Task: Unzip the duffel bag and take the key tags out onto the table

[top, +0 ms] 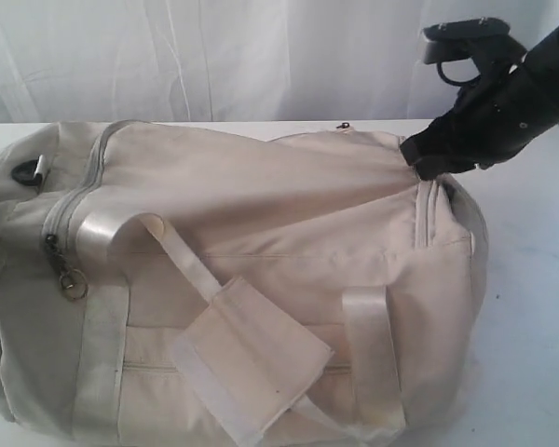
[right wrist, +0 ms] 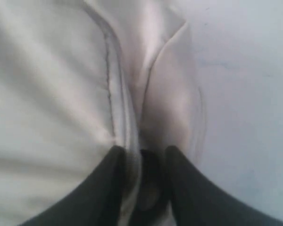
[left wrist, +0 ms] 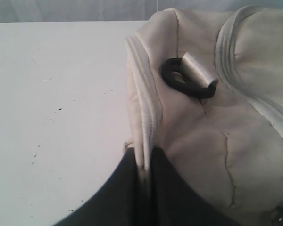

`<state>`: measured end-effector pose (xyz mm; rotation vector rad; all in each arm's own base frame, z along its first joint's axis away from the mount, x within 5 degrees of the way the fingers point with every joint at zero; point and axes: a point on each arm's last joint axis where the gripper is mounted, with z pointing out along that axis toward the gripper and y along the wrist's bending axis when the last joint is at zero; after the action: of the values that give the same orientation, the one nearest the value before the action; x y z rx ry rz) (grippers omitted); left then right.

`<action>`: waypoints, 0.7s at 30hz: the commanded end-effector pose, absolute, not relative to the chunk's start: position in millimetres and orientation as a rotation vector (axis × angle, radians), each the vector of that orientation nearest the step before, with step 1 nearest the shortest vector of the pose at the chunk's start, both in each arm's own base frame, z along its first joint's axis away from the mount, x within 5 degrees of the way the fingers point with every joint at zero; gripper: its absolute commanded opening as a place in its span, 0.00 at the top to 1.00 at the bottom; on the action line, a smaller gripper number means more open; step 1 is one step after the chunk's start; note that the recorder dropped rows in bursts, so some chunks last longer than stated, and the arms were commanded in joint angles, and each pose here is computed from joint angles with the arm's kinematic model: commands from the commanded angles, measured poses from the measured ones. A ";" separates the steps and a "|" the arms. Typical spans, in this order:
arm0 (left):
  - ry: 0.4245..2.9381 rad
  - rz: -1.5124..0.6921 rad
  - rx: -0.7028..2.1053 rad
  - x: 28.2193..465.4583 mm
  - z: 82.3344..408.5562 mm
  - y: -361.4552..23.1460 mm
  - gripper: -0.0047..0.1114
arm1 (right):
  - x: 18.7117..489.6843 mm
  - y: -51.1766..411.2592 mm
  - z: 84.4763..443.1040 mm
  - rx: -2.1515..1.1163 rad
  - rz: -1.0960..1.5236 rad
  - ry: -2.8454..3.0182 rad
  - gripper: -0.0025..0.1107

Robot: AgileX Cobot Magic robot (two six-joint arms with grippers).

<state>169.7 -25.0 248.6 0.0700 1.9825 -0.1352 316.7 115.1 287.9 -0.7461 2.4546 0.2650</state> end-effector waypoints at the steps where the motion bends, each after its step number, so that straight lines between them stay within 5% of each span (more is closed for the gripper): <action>1: 1.950 0.024 -0.018 171.6 253.3 -10.0 0.96 | 320.2 99.3 316.7 -0.692 0.136 2.266 0.41; 6: 1.950 0.022 -0.017 171.6 253.3 -10.1 0.96 | 305.0 107.2 343.5 -0.642 0.254 2.159 0.35; 10: 1.956 -0.017 0.009 171.4 252.7 -13.8 0.96 | 275.7 145.7 354.0 -0.996 0.406 2.005 0.38; 21: 1.962 -0.057 0.036 171.0 252.2 -17.5 0.96 | 200.6 272.3 330.8 -1.616 0.637 1.554 0.46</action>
<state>170.5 -22.1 248.5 0.0537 1.9811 -0.1040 210.6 249.7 343.0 -1.5399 1.6058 0.6268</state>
